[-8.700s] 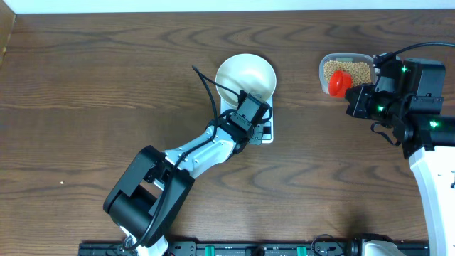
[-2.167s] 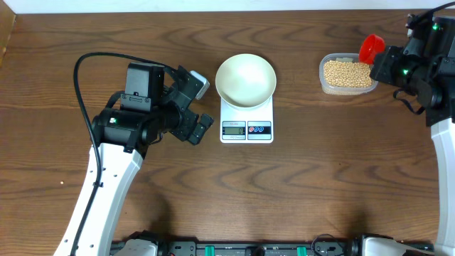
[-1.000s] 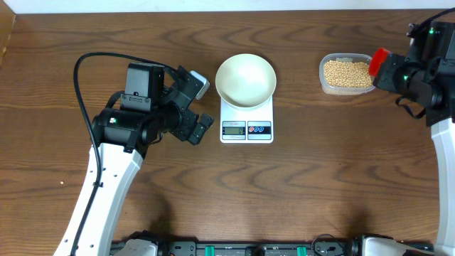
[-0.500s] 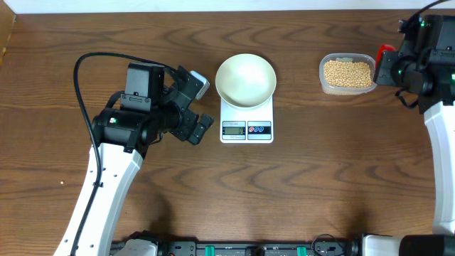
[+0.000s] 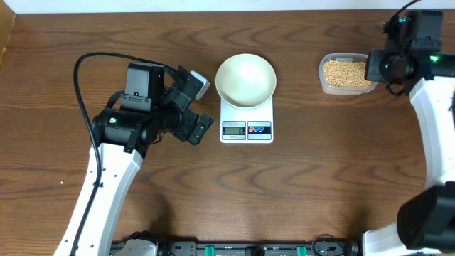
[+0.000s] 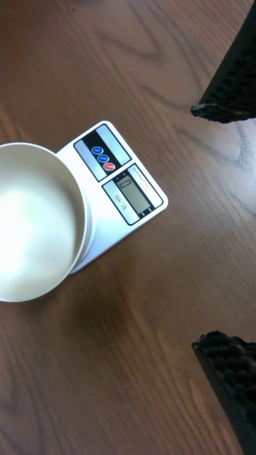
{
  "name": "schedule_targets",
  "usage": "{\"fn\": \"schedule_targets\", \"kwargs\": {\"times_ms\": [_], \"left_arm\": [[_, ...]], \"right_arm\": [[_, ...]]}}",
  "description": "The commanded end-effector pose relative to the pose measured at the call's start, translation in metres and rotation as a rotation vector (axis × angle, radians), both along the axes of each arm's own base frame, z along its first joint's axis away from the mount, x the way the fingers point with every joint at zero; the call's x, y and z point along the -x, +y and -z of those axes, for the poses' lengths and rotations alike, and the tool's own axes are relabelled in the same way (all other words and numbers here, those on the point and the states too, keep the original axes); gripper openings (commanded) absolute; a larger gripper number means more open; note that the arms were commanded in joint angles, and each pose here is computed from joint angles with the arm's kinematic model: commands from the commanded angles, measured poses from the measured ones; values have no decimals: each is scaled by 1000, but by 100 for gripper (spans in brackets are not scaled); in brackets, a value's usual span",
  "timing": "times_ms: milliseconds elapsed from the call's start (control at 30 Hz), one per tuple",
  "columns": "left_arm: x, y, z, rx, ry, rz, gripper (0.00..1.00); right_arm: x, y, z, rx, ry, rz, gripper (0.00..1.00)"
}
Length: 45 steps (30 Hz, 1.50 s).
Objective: Scoop item into bowl and weigh 50g on scale
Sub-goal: 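Lower the scoop into the soybeans and drag it through them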
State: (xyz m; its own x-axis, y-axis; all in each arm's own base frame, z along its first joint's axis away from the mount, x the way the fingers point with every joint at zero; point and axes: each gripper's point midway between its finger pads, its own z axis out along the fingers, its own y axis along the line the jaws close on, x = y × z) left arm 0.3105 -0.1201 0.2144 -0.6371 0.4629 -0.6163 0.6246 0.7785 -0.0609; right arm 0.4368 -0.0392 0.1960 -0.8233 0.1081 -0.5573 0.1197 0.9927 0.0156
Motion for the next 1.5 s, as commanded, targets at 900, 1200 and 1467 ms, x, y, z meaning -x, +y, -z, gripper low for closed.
{"fn": "schedule_targets", "kwargs": {"times_ms": [900,1200,1467], "left_arm": [[-2,0,-5,-8,-19,10,96],[-2,0,-5,-8,-19,10,96],[-2,0,-5,-8,-19,10,96]], "right_arm": [[-18,-13,53,70,104,-11,1],[-17,-13,61,69,107,-11,1],[-15,-12,72,64,116,-13,1]]}}
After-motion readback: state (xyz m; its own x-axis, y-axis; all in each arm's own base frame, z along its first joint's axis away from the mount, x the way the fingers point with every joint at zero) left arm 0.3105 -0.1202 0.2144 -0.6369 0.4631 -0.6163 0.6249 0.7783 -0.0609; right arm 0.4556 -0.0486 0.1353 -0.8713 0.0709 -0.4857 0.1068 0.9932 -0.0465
